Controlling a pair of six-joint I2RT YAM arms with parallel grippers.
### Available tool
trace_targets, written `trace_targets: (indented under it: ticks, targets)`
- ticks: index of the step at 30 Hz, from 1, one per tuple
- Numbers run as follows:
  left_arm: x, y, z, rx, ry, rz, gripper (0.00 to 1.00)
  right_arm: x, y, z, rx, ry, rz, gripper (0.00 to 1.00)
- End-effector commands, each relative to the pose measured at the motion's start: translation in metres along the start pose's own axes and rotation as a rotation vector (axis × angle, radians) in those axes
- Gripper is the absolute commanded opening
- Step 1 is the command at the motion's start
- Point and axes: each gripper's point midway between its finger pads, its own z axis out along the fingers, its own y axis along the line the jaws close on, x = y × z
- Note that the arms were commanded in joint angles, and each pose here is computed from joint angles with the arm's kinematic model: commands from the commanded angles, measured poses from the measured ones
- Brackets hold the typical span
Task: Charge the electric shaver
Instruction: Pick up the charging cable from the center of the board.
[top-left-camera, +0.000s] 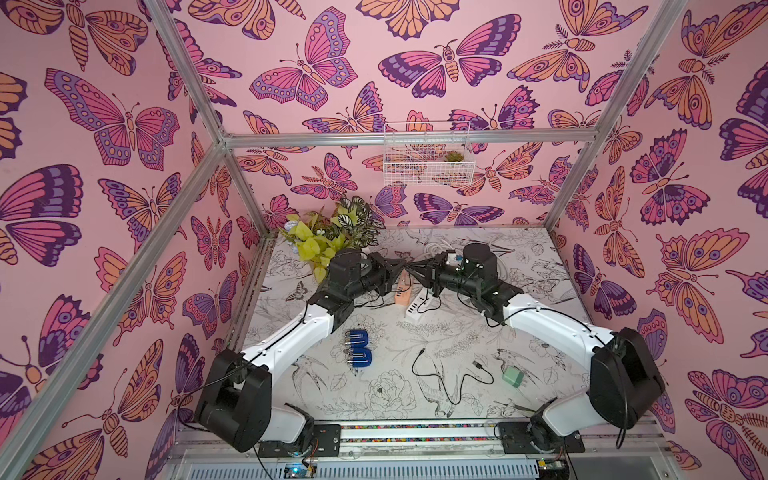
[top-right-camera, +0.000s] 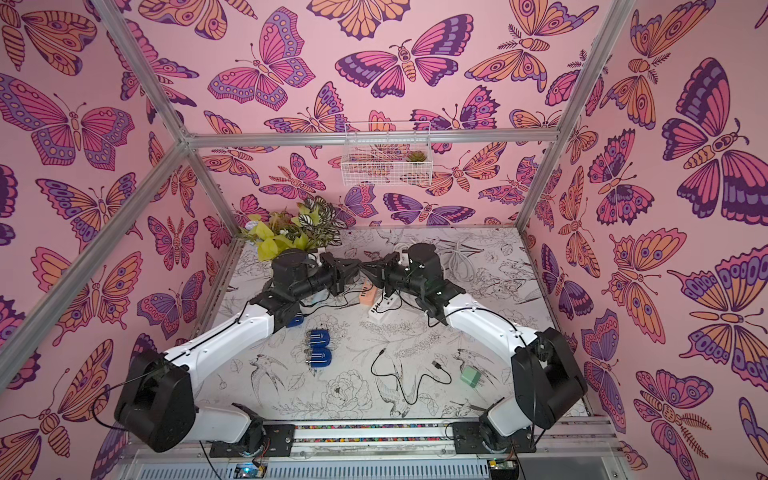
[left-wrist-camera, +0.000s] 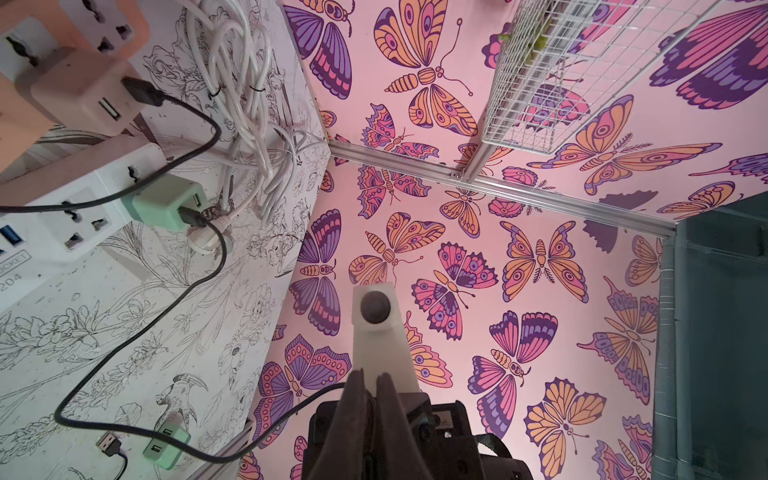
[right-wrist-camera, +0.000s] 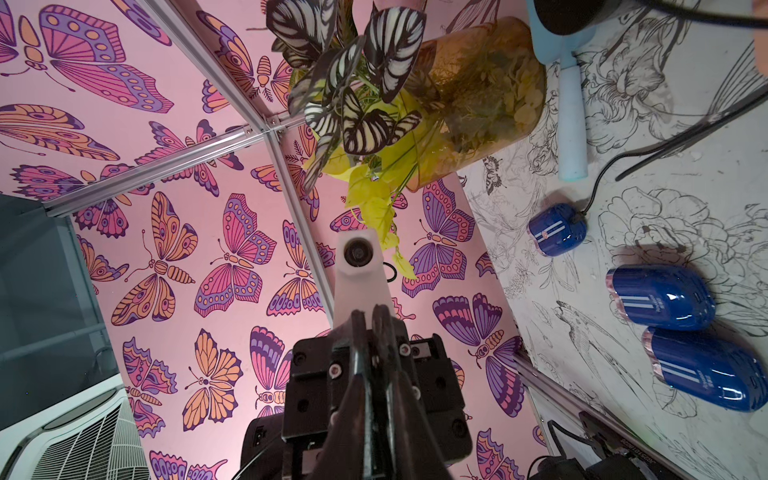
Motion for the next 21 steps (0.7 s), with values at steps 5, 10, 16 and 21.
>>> trace_targets:
  ticks: [5,10,16,21]
  targets:
    - [0.002,-0.004,0.005,0.0,0.026,0.017,0.0,0.001,0.014,0.003,-0.045,0.017,-0.025,0.14]
    - [0.003,-0.004,0.005,-0.001,0.028,0.015,0.0,-0.001,0.012,0.005,-0.044,0.017,-0.026,0.13]
    - [0.004,-0.004,0.004,-0.001,0.034,0.015,0.0,-0.003,0.012,0.007,-0.054,0.022,-0.032,0.09]
    - [0.002,0.006,0.0,-0.049,0.014,0.009,0.0,-0.003,0.009,0.008,-0.039,0.034,-0.066,0.0]
